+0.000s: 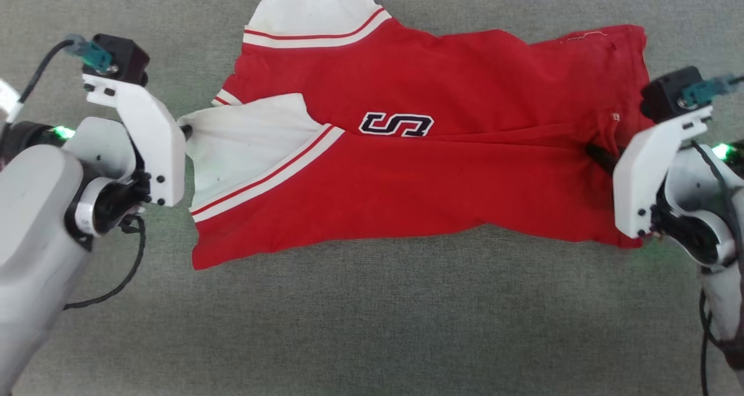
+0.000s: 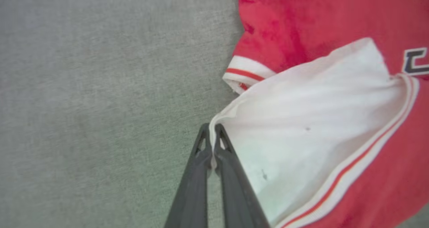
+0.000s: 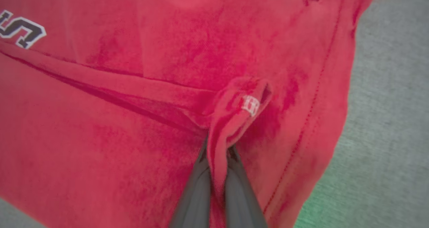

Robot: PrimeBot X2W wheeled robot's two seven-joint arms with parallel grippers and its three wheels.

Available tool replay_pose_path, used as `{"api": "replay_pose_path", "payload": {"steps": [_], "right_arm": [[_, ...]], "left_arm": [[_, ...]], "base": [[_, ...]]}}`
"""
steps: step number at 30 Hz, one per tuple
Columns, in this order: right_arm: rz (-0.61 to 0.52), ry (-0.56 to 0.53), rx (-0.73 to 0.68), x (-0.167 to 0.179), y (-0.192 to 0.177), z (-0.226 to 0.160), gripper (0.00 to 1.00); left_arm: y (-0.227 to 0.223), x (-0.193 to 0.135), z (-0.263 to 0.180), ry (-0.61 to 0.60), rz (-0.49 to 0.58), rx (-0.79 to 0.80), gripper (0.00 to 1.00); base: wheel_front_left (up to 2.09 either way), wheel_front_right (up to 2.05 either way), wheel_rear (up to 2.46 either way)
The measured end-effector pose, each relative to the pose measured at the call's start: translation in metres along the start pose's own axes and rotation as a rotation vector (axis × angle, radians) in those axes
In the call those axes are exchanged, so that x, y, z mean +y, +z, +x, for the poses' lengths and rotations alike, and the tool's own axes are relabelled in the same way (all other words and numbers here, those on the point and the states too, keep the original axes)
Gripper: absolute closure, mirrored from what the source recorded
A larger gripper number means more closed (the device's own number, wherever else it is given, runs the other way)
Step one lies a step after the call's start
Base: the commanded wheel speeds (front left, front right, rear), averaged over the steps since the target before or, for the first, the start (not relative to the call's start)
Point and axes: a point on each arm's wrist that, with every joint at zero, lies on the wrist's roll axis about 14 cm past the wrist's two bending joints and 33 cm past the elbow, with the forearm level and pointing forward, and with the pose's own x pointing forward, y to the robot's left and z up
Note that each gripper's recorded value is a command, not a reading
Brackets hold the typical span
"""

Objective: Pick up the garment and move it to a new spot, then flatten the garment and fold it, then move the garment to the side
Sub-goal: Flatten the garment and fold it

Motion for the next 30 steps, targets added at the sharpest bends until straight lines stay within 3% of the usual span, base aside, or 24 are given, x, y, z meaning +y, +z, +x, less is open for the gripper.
{"api": "replay_pose_path", "payload": {"steps": [6, 7, 8, 9, 10, 11, 19, 30], "right_arm": [[-0.003, 0.0, 0.047, -0.002, -0.003, 0.014, 1.0], [-0.003, 0.0, 0.047, -0.002, -0.003, 0.014, 0.89], [-0.004, 0.0, 0.05, -0.002, -0.002, 0.015, 0.63], [-0.004, -0.001, 0.046, -0.003, 0.0, 0.017, 0.28], [-0.007, -0.002, 0.029, -0.003, 0.004, 0.016, 0.0], [-0.01, -0.001, 0.02, -0.002, 0.006, 0.015, 0.0], [-0.007, -0.013, -0.154, -0.005, 0.037, -0.006, 0.0], [0.068, -0.153, -0.557, -0.027, 0.083, -0.07, 0.0]], "left_arm": [[-0.021, -0.002, 0.024, -0.022, -0.064, 0.107, 1.0], [-0.021, -0.002, 0.024, -0.022, -0.064, 0.107, 1.0], [-0.019, -0.001, 0.026, -0.025, -0.066, 0.109, 0.95], [-0.016, -0.001, 0.027, -0.027, -0.07, 0.103, 0.71], [-0.01, 0.001, 0.027, -0.029, -0.07, 0.08, 0.33], [-0.008, 0.002, 0.025, -0.029, -0.07, 0.07, 0.0], [0.015, 0.016, -0.001, 0.018, -0.021, -0.012, 0.0], [-0.011, -0.027, -0.044, -0.037, 0.01, 0.018, 0.0]], "base": [[0.0, 0.0, 0.0], [0.0, 0.0, 0.0], [0.0, 0.0, 0.0], [0.0, 0.0, 0.0], [0.0, 0.0, 0.0], [0.0, 0.0, 0.0], [0.0, 0.0, 0.0], [0.0, 0.0, 0.0]]}}
